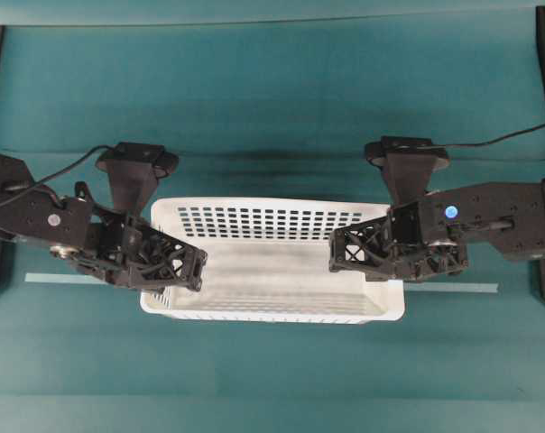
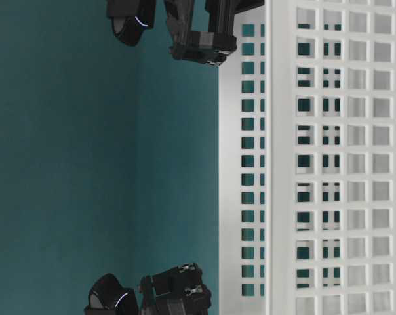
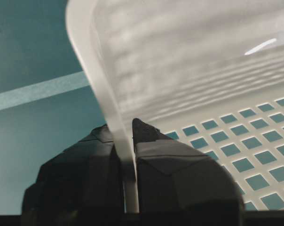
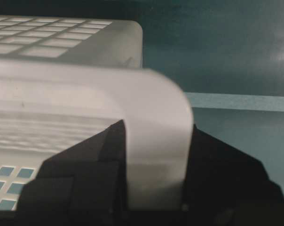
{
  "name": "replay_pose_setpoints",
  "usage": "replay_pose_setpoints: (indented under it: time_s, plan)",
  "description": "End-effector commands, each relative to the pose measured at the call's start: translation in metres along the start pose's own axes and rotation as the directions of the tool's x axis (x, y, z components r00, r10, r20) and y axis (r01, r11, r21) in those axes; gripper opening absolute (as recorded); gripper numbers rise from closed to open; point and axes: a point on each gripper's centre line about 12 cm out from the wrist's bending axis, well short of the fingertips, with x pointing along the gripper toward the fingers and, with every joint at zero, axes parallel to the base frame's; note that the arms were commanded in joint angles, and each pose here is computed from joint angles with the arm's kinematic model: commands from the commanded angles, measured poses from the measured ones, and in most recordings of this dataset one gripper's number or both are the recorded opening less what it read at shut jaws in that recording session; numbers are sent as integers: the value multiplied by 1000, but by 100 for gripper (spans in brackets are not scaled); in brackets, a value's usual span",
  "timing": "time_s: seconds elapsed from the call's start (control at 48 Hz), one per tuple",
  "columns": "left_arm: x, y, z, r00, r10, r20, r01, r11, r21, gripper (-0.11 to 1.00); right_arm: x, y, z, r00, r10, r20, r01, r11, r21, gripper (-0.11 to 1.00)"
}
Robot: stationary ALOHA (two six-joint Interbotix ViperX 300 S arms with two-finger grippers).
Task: Lift the white basket with both hands.
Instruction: 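Hold the basket steady with both grippers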
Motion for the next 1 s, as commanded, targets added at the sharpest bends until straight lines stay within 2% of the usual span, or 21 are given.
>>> replay_pose_setpoints:
  time_s: [0.0,0.187,0.416,0.708,0.978]
  plan:
    - [-10,-14,-2,998,-55,6,55,998,29,-3,6,5,-5,1000,19,5,-18,999,-36,16]
    - [-8,-11,-3,999,-46,4,46,999,-26,-3,11,6,-5,1000,28,3,-27,999,-38,16]
    - [-4,-5,-7,1000,-30,-2,30,999,-27,-3,14,4,-6,1000,20,2,-20,999,-35,16]
    - [-1,-5,-7,999,-42,-1,42,999,-22,-3,19,0,-5,1000,9,2,-9,999,-39,16]
    - [1,-3,-7,997,-79,3,79,997,-17,-3,21,-1,-6,999,49,1,-49,998,-43,16]
